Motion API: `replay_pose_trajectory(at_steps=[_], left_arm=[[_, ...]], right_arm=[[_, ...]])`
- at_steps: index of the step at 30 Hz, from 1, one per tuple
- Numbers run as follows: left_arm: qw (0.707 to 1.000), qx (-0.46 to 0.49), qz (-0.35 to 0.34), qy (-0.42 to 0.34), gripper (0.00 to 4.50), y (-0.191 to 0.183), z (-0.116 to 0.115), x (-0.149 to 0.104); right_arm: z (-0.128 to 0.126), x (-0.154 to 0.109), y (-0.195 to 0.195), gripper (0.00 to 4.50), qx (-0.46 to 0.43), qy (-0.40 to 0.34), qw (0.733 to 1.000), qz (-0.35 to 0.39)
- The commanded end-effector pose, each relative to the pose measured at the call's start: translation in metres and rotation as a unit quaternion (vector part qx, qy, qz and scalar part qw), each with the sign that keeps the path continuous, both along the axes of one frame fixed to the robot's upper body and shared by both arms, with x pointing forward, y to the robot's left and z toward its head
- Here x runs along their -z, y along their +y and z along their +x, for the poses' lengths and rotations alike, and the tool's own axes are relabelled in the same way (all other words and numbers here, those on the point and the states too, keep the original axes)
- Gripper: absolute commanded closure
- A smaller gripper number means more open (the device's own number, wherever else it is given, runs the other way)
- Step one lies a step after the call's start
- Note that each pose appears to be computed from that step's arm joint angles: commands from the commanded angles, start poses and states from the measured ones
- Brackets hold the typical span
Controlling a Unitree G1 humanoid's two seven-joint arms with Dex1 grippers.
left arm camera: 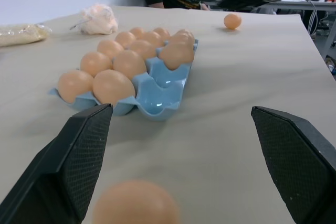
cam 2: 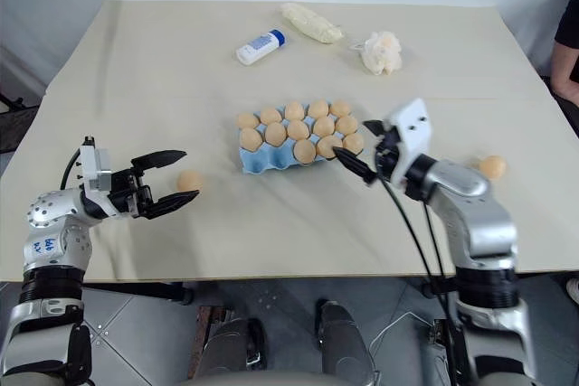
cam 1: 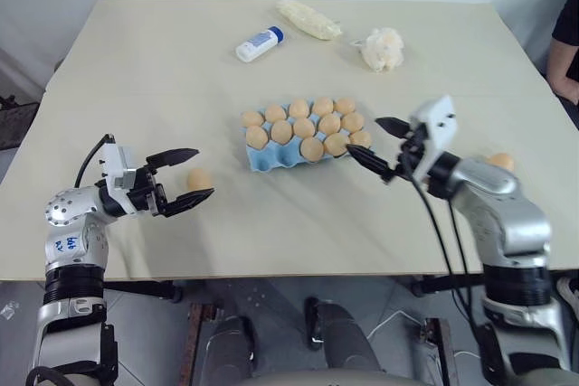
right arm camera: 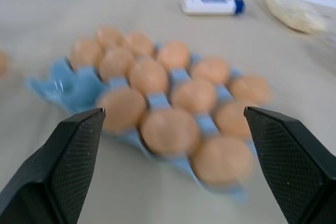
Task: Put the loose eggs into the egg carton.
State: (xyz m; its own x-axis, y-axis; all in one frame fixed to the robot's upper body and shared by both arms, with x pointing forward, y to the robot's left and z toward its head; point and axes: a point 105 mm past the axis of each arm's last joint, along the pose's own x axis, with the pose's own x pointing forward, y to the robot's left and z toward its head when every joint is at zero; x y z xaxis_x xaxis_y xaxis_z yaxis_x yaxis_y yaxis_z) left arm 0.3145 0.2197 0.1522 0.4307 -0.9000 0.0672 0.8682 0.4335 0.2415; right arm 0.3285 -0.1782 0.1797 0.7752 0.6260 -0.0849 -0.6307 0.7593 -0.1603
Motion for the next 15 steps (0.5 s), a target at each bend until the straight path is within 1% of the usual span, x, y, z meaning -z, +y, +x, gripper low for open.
replay_pose_trajectory(at_steps=[1,4,8,11,15], left_arm=[[1.0,0.001,-0.009,-0.012,0.0,0.002,0.0,-0.006],[1.0,0.004,-0.01,-0.008,0.0,0.002,0.0,-0.004],[1.0,0.013,-0.015,-0.009,0.0,0.003,0.0,-0.006],[1.0,0.018,-0.013,-0.01,0.0,0.004,0.001,-0.007],[1.0,0.021,-0.013,-0.01,0.0,0.004,0.002,-0.007]], right_arm=[[-0.017,-0.013,-0.029,0.06,0.027,-0.027,0.999,-0.005],[-0.031,-0.007,-0.063,0.06,0.075,-0.026,0.997,-0.016],[-0.054,0.007,-0.103,0.06,0.148,-0.002,0.989,-0.02],[-0.073,0.015,-0.119,0.06,0.18,0.016,0.983,-0.017],[-0.087,0.021,-0.132,0.06,0.212,0.026,0.977,-0.015]])
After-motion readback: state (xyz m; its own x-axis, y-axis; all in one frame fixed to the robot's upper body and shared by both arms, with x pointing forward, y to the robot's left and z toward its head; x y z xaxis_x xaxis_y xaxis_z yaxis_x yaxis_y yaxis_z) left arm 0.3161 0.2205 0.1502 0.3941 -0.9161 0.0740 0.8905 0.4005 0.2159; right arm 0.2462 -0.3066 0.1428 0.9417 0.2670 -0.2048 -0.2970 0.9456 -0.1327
